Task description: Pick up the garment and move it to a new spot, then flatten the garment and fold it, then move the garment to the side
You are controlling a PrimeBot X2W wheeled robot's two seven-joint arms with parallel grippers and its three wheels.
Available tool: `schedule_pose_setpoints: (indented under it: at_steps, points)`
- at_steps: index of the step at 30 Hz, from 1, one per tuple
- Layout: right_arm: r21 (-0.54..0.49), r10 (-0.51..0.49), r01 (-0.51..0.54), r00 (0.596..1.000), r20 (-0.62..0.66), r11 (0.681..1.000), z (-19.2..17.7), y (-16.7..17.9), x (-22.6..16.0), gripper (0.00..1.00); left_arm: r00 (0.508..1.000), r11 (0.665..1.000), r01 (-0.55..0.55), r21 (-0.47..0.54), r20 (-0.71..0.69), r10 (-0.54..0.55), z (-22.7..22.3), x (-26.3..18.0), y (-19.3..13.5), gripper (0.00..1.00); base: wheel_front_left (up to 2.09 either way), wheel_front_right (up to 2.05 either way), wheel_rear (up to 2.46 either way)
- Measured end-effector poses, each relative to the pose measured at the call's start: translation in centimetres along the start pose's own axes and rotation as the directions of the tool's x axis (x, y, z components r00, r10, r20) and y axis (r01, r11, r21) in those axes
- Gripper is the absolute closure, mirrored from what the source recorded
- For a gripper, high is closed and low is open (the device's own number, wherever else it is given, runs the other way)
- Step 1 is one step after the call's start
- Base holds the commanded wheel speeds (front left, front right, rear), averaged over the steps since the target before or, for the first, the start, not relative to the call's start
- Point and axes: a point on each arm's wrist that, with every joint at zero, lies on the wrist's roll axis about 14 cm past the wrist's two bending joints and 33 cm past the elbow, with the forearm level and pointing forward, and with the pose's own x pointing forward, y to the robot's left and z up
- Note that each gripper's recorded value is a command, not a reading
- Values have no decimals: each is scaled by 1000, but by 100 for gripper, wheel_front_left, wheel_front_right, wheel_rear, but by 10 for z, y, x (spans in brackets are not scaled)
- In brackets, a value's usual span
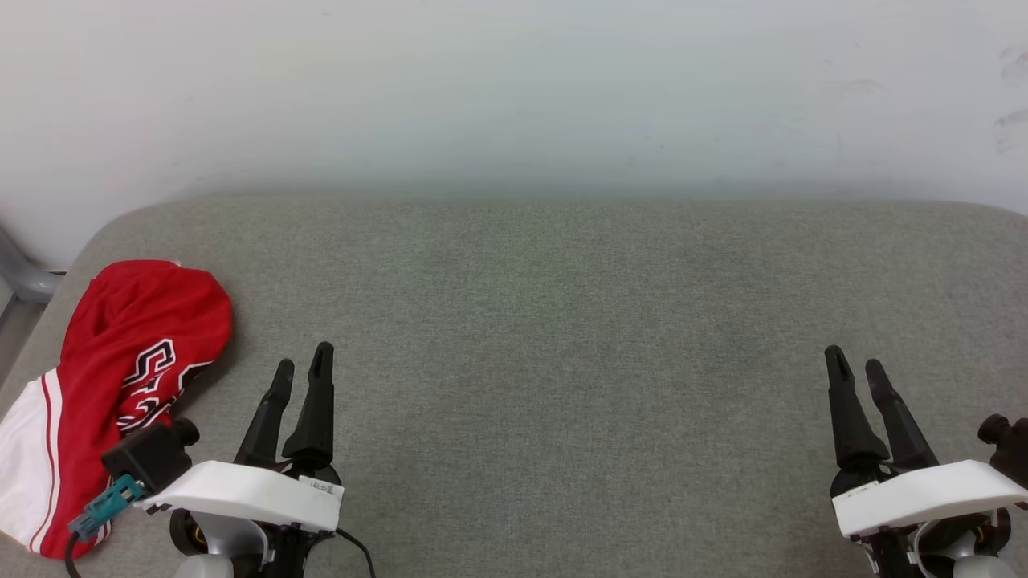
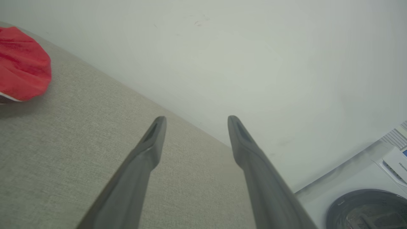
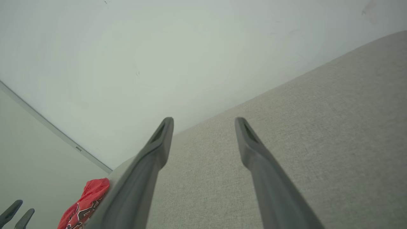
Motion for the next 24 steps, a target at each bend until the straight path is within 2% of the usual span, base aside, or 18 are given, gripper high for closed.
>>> schedule_pose_setpoints:
  at_steps: [7, 10, 11, 24]
  points:
    - [-137, 28, -30, 1000, -12, 990, 0, 8, 0, 0, 1000, 993, 12, 119, 3, -13, 1, -2, -1, 0, 0, 0, 0]
    - [-184, 38, -39, 999, -12, 982, 1, 11, 0, 0, 1000, 986, 20, 164, 4, -21, 2, -2, -2, 0, 0, 0, 0]
    - [-227, 46, -48, 999, -13, 973, 3, 14, 1, 0, 1000, 979, 29, 201, 6, -31, 2, -2, -4, 0, 0, 0, 0]
    - [-376, 36, -46, 999, -34, 926, 5, 12, -4, 0, 998, 938, 55, 341, 4, -59, 1, -3, -8, 0, 0, 0, 0]
